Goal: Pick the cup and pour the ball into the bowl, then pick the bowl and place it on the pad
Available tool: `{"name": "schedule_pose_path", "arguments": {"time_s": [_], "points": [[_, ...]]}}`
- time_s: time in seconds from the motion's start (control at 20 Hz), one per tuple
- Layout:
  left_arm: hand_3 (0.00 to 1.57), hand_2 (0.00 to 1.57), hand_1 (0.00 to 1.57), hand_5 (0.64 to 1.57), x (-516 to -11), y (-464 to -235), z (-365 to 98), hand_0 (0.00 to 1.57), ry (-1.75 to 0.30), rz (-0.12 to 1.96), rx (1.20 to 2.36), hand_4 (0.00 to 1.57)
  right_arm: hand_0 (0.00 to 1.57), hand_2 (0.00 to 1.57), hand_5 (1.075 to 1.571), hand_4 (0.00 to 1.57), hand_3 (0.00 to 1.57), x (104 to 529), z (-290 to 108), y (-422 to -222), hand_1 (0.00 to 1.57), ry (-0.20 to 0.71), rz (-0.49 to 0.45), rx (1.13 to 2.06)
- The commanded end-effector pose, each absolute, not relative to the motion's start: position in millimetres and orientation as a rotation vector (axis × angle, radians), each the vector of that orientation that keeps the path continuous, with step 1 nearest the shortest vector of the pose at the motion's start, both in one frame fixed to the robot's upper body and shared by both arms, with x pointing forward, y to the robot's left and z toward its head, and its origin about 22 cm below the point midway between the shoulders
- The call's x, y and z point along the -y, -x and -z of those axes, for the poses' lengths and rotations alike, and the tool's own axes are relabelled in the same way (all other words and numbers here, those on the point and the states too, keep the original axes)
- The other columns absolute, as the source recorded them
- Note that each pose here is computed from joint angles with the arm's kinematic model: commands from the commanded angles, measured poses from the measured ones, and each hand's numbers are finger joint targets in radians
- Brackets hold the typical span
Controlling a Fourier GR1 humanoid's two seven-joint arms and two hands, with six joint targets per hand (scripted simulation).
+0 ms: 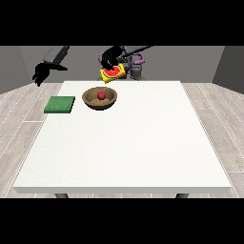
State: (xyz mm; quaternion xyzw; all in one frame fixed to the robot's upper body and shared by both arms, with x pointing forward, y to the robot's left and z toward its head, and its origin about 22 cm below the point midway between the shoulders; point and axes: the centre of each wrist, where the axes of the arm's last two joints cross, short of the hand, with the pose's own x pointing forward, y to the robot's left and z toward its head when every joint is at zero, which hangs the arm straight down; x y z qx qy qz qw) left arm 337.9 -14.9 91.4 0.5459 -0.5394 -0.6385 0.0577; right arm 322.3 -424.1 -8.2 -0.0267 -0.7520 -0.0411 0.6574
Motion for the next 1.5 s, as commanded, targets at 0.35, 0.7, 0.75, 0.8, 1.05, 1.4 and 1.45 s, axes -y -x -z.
{"name": "schedule_pose_path", "arguments": {"time_s": [0.35,0.7,0.75,0.8,1.05,1.4,1.45], "points": [[1.57,1.57,0.36,1.555,-44,-354,-121,0.36,-1.315,1.268,1.874,0.99,0.0,0.0,1.557,0.47,0.0,422,35,-304,0.0,0.041,0.182,1.578],[1.57,1.57,1.27,1.554,-116,-371,-122,1.27,-0.92,0.878,1.946,0.97,0.0,0.0,1.559,0.3,0.0,413,23,-318,0.0,0.079,0.238,1.668],[1.53,1.57,1.29,1.564,-118,-367,-108,1.29,-0.822,0.806,1.936,1.0,0.0,0.0,1.561,0.24,0.0,411,22,-320,0.0,0.074,0.247,1.673],[1.24,1.57,1.24,1.546,-118,-370,-121,1.24,-0.766,0.711,1.977,0.91,0.0,0.0,1.565,0.22,0.0,404,21,-325,0.0,0.049,0.26,1.675],[0.09,0.7,0.78,1.531,-131,-375,-111,0.78,-0.497,0.471,2.031,0.86,0.0,0.0,1.569,0.38,0.0,382,0,-350,0.0,-0.034,0.227,1.738],[0.0,0.0,0.0,1.518,-155,-370,-60,0.0,-0.277,0.306,1.927,0.0,0.0,0.0,1.553,0.29,0.0,320,13,-363,0.0,-0.105,0.132,1.633],[0.0,0.0,0.0,1.516,-182,-376,-50,0.0,-0.31,0.272,1.958,0.0,0.0,0.0,1.549,0.23,0.0,294,23,-358,0.0,-0.113,0.102,1.663]]}}
